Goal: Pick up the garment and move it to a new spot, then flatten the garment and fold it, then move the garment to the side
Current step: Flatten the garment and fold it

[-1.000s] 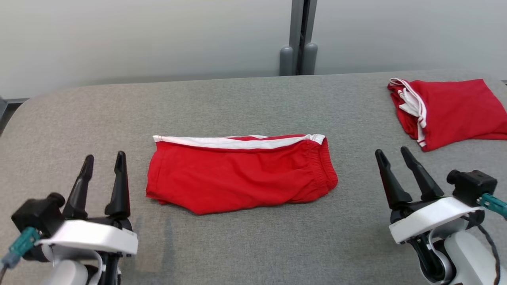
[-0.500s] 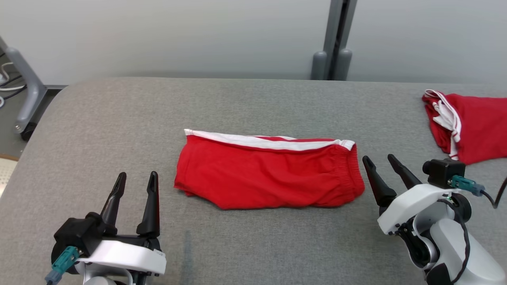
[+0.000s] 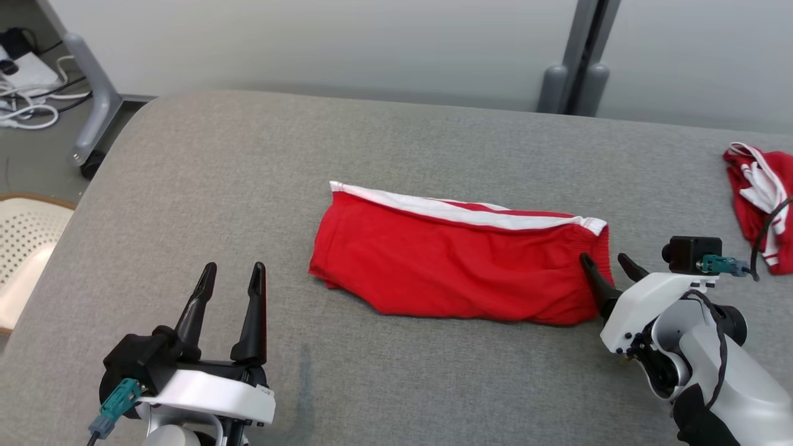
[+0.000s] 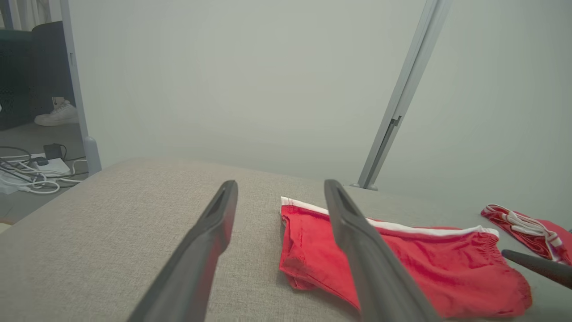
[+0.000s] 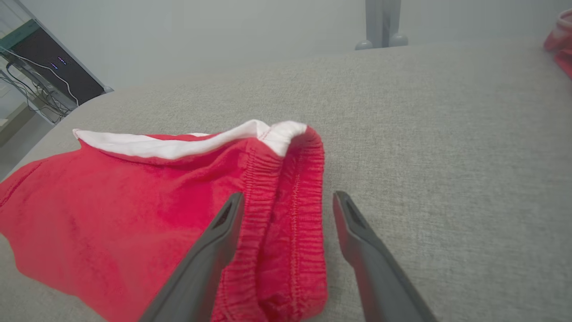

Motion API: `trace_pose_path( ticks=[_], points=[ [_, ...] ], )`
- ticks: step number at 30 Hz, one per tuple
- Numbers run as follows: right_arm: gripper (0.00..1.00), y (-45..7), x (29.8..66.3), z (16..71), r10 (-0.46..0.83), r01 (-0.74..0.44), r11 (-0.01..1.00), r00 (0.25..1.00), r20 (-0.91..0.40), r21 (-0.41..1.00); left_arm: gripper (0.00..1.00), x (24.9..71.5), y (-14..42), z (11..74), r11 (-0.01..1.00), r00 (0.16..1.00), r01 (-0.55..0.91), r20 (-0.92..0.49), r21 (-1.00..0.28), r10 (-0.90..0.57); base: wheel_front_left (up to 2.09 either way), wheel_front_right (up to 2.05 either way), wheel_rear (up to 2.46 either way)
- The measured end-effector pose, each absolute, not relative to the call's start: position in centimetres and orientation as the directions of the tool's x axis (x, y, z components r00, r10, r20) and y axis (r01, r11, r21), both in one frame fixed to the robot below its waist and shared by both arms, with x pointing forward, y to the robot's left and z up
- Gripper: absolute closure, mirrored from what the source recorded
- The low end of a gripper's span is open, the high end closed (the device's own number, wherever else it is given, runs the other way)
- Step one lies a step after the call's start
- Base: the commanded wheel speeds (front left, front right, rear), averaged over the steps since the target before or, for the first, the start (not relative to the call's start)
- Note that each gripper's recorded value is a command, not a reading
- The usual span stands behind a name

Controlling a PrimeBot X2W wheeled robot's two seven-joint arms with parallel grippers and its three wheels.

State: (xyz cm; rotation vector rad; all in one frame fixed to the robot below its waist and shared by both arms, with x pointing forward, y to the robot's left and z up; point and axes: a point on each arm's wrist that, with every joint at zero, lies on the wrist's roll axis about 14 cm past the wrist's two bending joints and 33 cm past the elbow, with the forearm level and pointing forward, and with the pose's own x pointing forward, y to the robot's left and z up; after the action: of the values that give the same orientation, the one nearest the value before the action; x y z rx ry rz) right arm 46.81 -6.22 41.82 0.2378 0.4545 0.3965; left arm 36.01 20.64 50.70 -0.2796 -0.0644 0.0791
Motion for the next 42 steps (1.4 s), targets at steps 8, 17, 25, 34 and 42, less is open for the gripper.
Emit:
trace_pose_path(
  ticks=[8,17,25,34,42],
  points=[
    [0.0,-6.1,46.8,38.2,0.406,-0.264,0.905,0.766,-0.498,0.332,0.0,35.4,22.0,49.7,0.954,0.99,-0.124,0.025,-0.272,0.135,0.0,0.0,0.0],
    [0.0,-4.6,46.1,36.9,0.44,-0.19,0.877,0.687,-0.578,0.442,0.0,35.0,22.9,49.3,0.956,0.988,-0.145,0.014,-0.256,0.154,0.0,0.0,0.0],
    [1.0,-2.2,45.3,37.4,0.501,-0.203,0.836,0.659,-0.561,0.509,0.0,35.2,23.1,49.6,0.959,0.988,-0.144,0.027,-0.245,0.155,0.0,0.0,0.0],
    [1.0,-2.8,45.3,38.1,0.492,-0.191,0.833,0.685,-0.537,0.52,0.0,35.1,22.9,50.0,0.961,0.989,-0.132,0.039,-0.243,0.146,0.0,0.0,0.0],
    [1.0,-6.1,44.7,39.0,0.478,-0.108,0.806,0.697,-0.534,0.582,0.0,35.6,21.7,50.0,0.964,0.993,-0.092,0.043,-0.248,0.106,0.0,0.0,0.0]
  ],
)
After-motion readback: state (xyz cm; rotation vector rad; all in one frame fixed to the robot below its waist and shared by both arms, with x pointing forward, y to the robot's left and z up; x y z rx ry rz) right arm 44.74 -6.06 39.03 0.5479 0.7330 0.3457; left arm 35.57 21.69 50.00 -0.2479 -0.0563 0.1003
